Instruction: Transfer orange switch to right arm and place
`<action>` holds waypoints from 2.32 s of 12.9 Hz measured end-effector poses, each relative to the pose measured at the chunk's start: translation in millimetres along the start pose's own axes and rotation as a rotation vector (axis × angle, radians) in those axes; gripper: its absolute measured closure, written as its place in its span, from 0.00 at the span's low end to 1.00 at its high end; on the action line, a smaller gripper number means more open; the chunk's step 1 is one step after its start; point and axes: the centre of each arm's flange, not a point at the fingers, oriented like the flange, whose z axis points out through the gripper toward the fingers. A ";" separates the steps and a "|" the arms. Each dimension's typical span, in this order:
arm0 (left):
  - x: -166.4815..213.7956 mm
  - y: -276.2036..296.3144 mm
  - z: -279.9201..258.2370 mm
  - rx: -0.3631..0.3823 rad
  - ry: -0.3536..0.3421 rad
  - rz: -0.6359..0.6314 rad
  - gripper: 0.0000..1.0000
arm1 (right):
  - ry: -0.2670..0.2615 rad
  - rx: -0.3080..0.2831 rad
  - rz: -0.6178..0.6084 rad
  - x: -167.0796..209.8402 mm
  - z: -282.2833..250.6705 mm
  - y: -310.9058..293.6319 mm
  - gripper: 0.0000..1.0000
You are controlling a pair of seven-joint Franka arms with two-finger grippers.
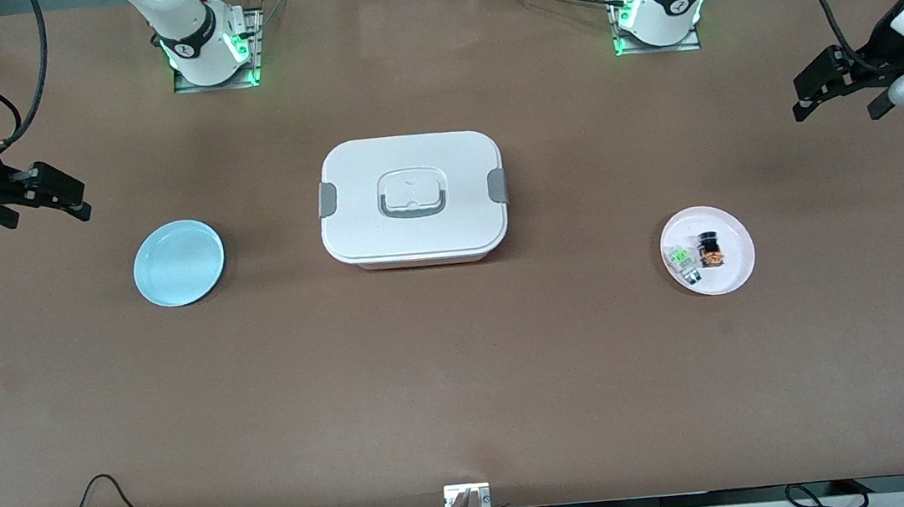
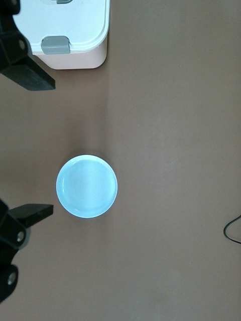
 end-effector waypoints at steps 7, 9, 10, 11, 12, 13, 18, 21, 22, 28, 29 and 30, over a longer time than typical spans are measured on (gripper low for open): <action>37.4 -6.0 104.8 -0.034 -0.152 0.308 0.00 | -0.023 0.003 0.001 5.5 13.4 0.3 0.00; 43.2 -14.3 150.6 -0.049 -0.151 0.478 0.00 | -0.026 0.003 0.000 6.1 15.0 0.1 0.00; 43.0 -20.4 177.6 -0.057 -0.150 0.559 0.00 | -0.026 0.003 0.000 6.1 14.9 0.1 0.00; 41.6 -25.7 201.7 -0.063 -0.147 0.637 0.00 | -0.026 0.003 0.000 6.1 15.0 0.1 0.00; 39.0 -30.5 226.0 -0.067 -0.140 0.718 0.00 | -0.026 0.003 0.000 6.1 15.0 0.0 0.00; 36.1 -35.4 249.2 -0.070 -0.132 0.791 0.00 | -0.027 0.003 0.000 6.2 15.2 0.1 0.00; 20.1 -48.2 349.2 -0.086 -0.105 1.185 0.00 | -0.028 0.003 0.000 6.1 15.4 0.0 0.00; 18.7 -51.5 386.4 -0.083 -0.092 1.267 0.00 | -0.029 0.003 0.000 6.1 15.6 0.0 0.00; 18.6 -52.2 395.8 -0.082 -0.090 1.277 0.00 | -0.029 0.003 0.000 6.1 15.6 0.0 0.00; 20.5 -53.8 426.3 -0.061 -0.062 1.348 0.00 | -0.031 0.003 0.000 5.9 15.9 -0.1 0.00; 19.9 -53.7 428.5 -0.064 -0.065 1.350 0.00 | -0.034 0.003 -0.001 5.9 16.4 -0.1 0.00; 19.4 -53.8 430.8 -0.066 -0.067 1.351 0.00 | -0.036 0.003 0.000 5.8 17.0 -0.1 0.00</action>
